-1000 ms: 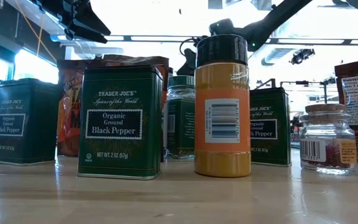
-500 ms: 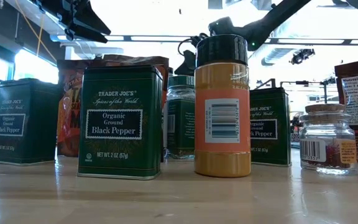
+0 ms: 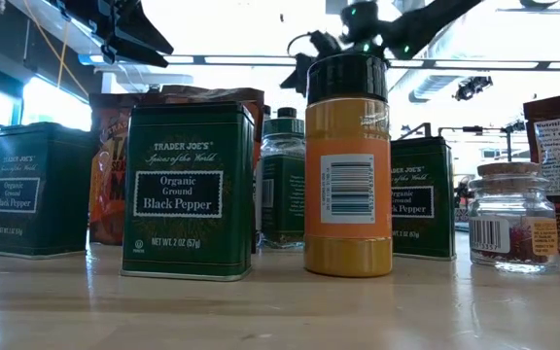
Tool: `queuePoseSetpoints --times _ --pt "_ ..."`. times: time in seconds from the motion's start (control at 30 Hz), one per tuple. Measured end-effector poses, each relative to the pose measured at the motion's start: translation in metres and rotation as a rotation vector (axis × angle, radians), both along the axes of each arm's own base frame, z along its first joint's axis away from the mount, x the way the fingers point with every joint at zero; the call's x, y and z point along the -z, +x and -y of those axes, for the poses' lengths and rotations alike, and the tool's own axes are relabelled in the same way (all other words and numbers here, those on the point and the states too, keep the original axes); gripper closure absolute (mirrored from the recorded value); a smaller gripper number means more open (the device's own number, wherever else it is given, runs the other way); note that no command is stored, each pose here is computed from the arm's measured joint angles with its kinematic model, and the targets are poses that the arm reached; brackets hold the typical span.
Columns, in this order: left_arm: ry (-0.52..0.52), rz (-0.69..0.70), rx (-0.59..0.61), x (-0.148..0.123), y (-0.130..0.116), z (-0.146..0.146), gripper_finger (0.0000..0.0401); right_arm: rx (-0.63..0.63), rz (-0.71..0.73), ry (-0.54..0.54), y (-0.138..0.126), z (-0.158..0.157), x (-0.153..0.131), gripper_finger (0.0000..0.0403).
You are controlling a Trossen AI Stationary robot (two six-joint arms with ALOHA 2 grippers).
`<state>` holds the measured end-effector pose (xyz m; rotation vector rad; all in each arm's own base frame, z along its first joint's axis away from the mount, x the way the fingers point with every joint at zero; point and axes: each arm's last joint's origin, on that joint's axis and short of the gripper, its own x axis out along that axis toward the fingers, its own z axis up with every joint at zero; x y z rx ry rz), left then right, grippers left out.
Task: Shelf spices
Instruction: Put the black seasoning bottle on the shelf
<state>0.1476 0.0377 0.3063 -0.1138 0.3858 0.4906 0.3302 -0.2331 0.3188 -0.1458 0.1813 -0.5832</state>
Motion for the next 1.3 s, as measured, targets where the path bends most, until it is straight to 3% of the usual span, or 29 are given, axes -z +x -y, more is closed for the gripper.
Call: queuePoseSetpoints --times 0.13,0.33,0.67,0.87,1.0,1.17,1.3 --pt "-0.012 0.007 -0.006 0.000 0.000 0.000 0.0192 0.012 -0.056 -0.037 -0.017 -0.022 -0.028 0.0098" --pt "-0.016 0.017 -0.019 -0.001 0.000 0.000 0.0192 -0.150 -0.205 -0.035 -0.036 -0.088 -0.055 0.0098" --pt "0.014 0.029 -0.009 -0.002 0.008 -0.002 0.0192 -0.487 -0.403 0.087 -0.026 -0.198 -0.042 0.0098" --pt "0.009 -0.005 0.017 0.003 0.014 -0.001 0.0192 -0.584 -0.473 0.242 -0.015 -0.251 -0.022 0.0098" --pt "0.015 -0.032 0.047 0.006 0.020 0.003 0.0192 -0.545 -0.530 0.350 -0.008 -0.281 -0.004 0.0098" --pt "0.012 -0.054 0.081 0.010 0.025 0.008 0.0192 -0.377 -0.599 0.286 -0.008 -0.326 0.022 0.0098" --pt "0.018 -0.070 0.103 0.012 0.028 0.011 0.0192 -0.217 -0.552 0.318 -0.031 -0.341 0.054 0.0098"
